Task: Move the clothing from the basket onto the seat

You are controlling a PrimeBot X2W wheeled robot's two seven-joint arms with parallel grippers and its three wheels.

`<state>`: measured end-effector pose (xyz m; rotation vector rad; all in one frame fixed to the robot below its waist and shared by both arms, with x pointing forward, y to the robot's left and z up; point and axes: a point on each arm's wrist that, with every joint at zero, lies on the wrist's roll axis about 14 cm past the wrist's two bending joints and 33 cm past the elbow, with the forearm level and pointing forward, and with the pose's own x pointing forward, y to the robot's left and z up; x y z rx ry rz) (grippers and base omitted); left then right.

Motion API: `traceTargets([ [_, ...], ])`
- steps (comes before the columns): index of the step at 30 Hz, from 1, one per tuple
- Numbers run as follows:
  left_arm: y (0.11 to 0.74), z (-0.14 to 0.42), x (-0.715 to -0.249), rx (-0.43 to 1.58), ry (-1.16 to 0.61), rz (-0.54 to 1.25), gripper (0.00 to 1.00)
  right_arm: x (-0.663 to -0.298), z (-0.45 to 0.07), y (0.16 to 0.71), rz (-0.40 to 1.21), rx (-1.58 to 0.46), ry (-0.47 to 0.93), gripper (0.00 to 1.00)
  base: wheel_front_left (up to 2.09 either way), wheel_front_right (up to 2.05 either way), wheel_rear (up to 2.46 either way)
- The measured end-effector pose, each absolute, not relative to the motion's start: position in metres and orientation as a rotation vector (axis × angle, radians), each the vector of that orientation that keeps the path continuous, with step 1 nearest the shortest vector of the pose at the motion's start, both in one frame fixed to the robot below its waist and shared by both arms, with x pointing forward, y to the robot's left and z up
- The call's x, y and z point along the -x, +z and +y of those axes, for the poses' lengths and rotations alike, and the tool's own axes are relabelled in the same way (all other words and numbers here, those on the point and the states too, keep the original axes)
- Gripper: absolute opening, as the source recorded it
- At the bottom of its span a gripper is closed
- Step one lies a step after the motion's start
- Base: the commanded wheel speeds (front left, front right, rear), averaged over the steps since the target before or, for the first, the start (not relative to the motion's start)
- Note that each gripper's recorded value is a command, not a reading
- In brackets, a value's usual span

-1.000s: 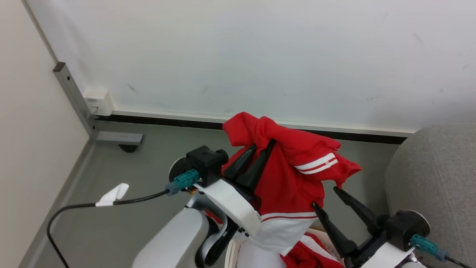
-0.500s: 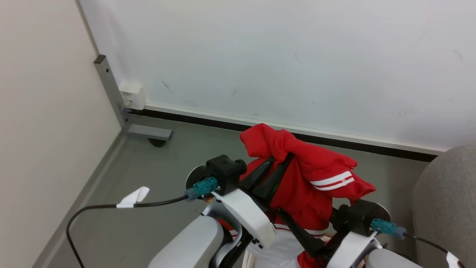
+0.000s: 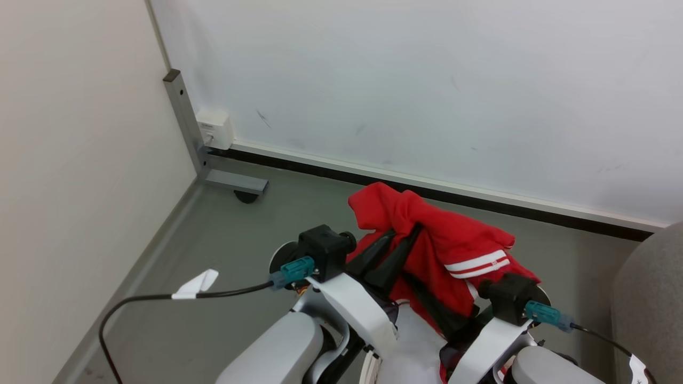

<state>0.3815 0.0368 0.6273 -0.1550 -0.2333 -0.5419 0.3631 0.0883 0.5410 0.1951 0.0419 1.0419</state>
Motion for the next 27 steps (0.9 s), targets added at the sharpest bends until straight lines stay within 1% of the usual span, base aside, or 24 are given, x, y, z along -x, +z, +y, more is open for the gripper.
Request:
traceTargets([
  [9,0.619,0.03,-0.389,0.159,-0.557,-0.208,0.0,-0.367,0.068,0.543,0.009,-0.236,0.967,0.0,0.0,0.0,0.0],
  [15,0.612,0.018,-0.392,0.168,-0.592,-0.185,0.01,-0.374,0.047,0.553,-0.048,-0.244,0.9,0.0,0.0,0.0,0.0],
  [16,0.612,0.014,-0.392,0.17,-0.602,-0.184,0.2,-0.376,0.042,0.553,-0.054,-0.244,0.883,0.0,0.0,0.0,0.0],
  [17,0.611,0.01,-0.392,0.171,-0.612,-0.183,0.51,-0.377,0.037,0.554,-0.061,-0.246,0.866,0.0,0.0,0.0,0.0],
  [18,0.611,0.007,-0.392,0.173,-0.623,-0.182,0.96,-0.378,0.033,0.555,-0.067,-0.247,0.849,0.0,0.0,0.0,0.0],
  [19,0.611,0.002,-0.392,0.174,-0.638,-0.18,1.0,-0.38,0.028,0.556,-0.076,-0.244,0.832,0.0,0.0,0.0,0.0],
  [27,0.606,-0.043,-0.385,0.2,-0.776,-0.173,1.0,-0.389,-0.033,0.55,-0.094,-0.23,0.65,0.0,0.0,0.0,0.0],
])
